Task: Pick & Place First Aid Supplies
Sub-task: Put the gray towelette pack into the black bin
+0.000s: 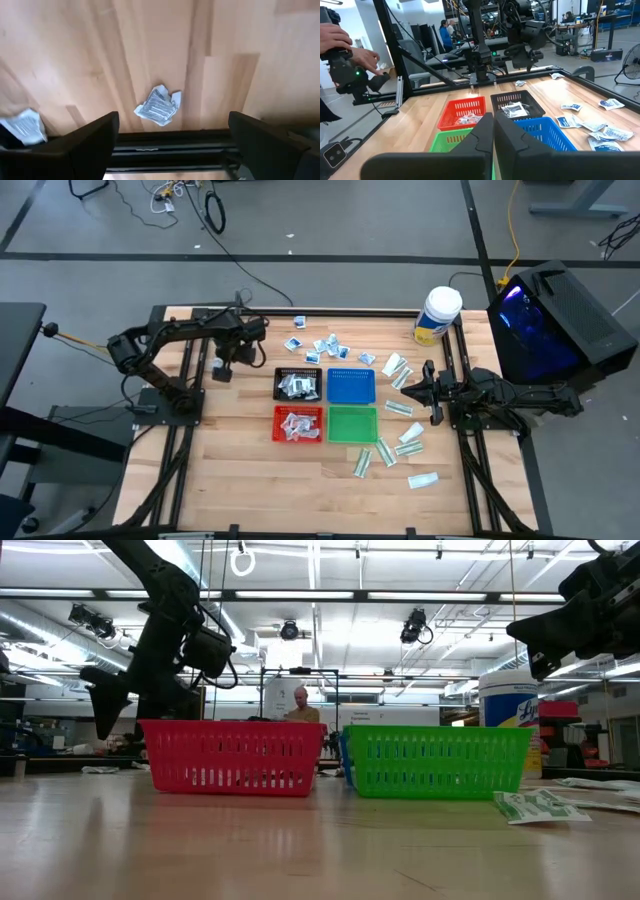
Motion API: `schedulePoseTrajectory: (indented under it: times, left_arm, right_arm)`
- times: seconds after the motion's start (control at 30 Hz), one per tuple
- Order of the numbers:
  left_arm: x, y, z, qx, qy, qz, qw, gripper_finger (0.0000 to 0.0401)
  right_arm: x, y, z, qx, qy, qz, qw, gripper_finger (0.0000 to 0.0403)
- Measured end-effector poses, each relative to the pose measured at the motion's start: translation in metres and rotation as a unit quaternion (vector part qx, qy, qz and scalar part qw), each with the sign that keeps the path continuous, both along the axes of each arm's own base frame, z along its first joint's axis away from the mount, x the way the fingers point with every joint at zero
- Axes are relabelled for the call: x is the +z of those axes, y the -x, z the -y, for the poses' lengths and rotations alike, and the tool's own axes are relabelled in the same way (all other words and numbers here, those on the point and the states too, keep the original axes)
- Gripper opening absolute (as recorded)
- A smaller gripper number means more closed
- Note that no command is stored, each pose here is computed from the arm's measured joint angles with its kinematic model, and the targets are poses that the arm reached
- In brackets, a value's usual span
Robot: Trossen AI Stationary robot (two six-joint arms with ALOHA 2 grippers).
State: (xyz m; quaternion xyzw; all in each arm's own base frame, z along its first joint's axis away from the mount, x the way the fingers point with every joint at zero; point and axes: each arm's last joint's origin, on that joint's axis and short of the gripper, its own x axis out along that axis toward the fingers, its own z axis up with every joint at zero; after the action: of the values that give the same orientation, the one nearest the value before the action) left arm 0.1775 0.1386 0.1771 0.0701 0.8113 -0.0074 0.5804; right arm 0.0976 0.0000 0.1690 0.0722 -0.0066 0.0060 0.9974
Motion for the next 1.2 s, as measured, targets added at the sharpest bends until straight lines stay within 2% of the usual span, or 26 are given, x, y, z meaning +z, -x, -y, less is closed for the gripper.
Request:
schedulePoseTrajectory:
  times: [0.07, 0.3, 0.43, 0.67, 0.8, 1.2]
  left_arm:
    - [0.000, -0.001, 0.001, -0.030, 0.009, -0.005, 0.999, 0.0383]
    - [-0.003, 0.001, 0.003, -0.067, 0.010, -0.024, 0.997, 0.0383]
    - [-0.009, 0.007, 0.005, -0.067, -0.002, -0.051, 0.996, 0.0383]
    - [-0.022, 0.014, 0.009, -0.054, -0.006, -0.056, 0.997, 0.0383]
    - [-0.025, 0.015, 0.007, -0.050, -0.044, -0.071, 0.995, 0.0383]
    - [-0.037, 0.016, 0.006, -0.050, -0.082, -0.053, 0.994, 0.0383]
  right_arm:
    - [0.000, 0.000, 0.000, 0.000, 0.000, 0.000, 1.000, 0.0018]
    - [0.000, 0.000, 0.000, 0.000, 0.000, 0.000, 1.000, 0.0018]
    - [0.000, 0.000, 0.000, 0.000, 0.000, 0.000, 1.000, 0.0018]
    - [0.000, 0.000, 0.000, 0.000, 0.000, 0.000, 1.000, 0.0018]
    - [0.000, 0.000, 0.000, 0.000, 0.000, 0.000, 1.000, 0.0018]
    - [0.000, 0.000, 0.000, 0.000, 0.000, 0.000, 1.000, 0.0018]
